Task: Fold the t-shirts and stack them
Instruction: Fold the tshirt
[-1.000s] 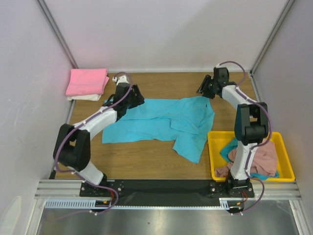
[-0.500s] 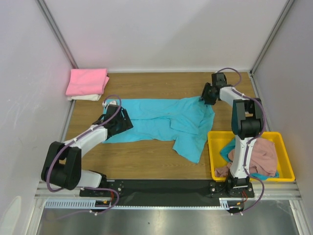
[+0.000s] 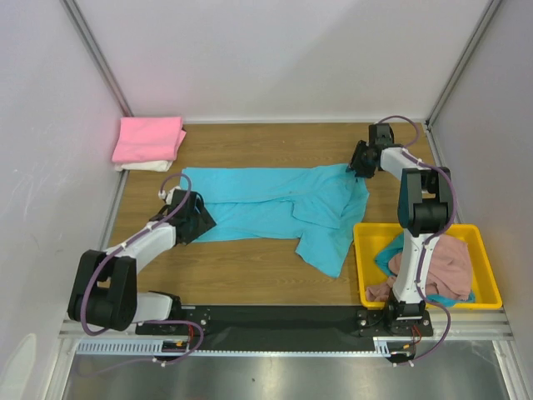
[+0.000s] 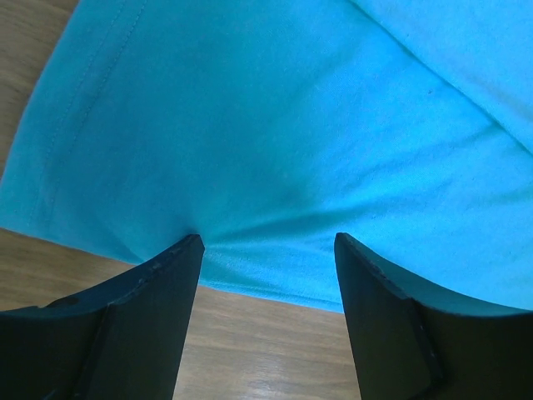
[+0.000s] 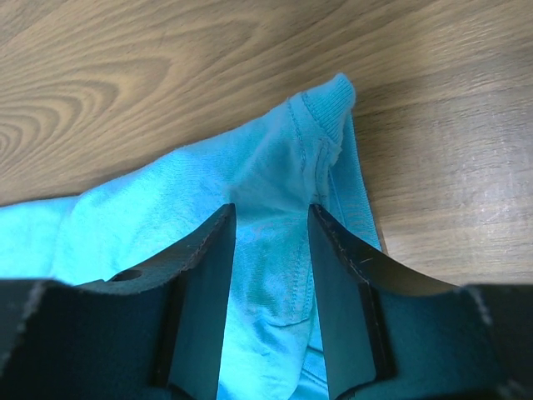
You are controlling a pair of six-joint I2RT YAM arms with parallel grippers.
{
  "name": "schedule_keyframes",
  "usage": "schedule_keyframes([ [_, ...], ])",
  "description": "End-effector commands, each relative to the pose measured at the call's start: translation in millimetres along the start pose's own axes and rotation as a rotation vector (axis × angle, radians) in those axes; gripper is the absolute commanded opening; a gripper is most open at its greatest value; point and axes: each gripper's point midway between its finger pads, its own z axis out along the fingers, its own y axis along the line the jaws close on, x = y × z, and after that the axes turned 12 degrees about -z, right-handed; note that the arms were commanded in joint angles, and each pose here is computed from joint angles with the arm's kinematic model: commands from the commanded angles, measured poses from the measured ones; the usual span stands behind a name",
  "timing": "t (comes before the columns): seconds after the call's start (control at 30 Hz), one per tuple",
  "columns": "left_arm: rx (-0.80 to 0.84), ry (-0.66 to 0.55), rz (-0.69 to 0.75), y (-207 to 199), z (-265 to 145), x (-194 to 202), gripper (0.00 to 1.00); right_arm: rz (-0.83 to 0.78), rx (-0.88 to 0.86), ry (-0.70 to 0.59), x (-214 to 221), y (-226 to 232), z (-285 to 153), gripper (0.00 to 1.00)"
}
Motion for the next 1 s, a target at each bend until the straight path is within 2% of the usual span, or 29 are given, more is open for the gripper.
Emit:
schedule_keyframes([
  [0.0, -0.112, 0.027, 0.035, 33.8, -3.1, 8.3, 0.72, -0.017, -0.026, 0.003, -4.9, 2.5, -1.7, 0.46],
  [0.07, -0.046, 0.008, 0.074, 17.2, -11.0, -1.8, 0.71, -0.019, -0.073, -0.006, -11.4, 13.8, -11.8, 0.46],
  [0.23, 0.109, -0.068, 0.111, -26.6, -37.4, -31.3, 0.74, -0.037, -0.139, -0.102, -44.0, 36.5, -72.7, 0.53],
  [0.37, 0.133, -0.158, 0.100, -53.7, -57.0, -66.9, 0.77, -0.028, -0.180, -0.080, -33.8, 48.0, -108.0, 0.59],
  [0.5, 0.091, -0.196, 0.012, -53.6, -51.2, -88.8, 0.83, -0.012, -0.175, -0.036, -1.5, 47.1, -122.4, 0.64],
  [0.53, 0.094, -0.174, -0.015, -53.8, -45.3, -88.9, 0.85, -0.003, -0.170, -0.021, 6.2, 45.1, -122.8, 0.63],
  [0.67, 0.118, -0.193, -0.166, -46.7, -32.8, -114.3, 0.85, 0.033, -0.170, 0.098, 60.1, 39.8, -114.9, 0.64],
  [0.77, 0.105, -0.210, -0.204, -38.3, -28.0, -126.6, 0.86, 0.029, -0.157, 0.129, 78.0, 38.9, -110.9, 0.64],
  [0.83, 0.096, -0.205, -0.210, -35.5, -26.9, -127.9, 0.85, 0.024, -0.148, 0.151, 89.0, 37.9, -108.7, 0.64],
  [0.97, 0.030, -0.159, -0.246, -12.6, -18.8, -104.4, 0.85, 0.021, -0.130, 0.153, 93.2, 32.5, -102.8, 0.64],
])
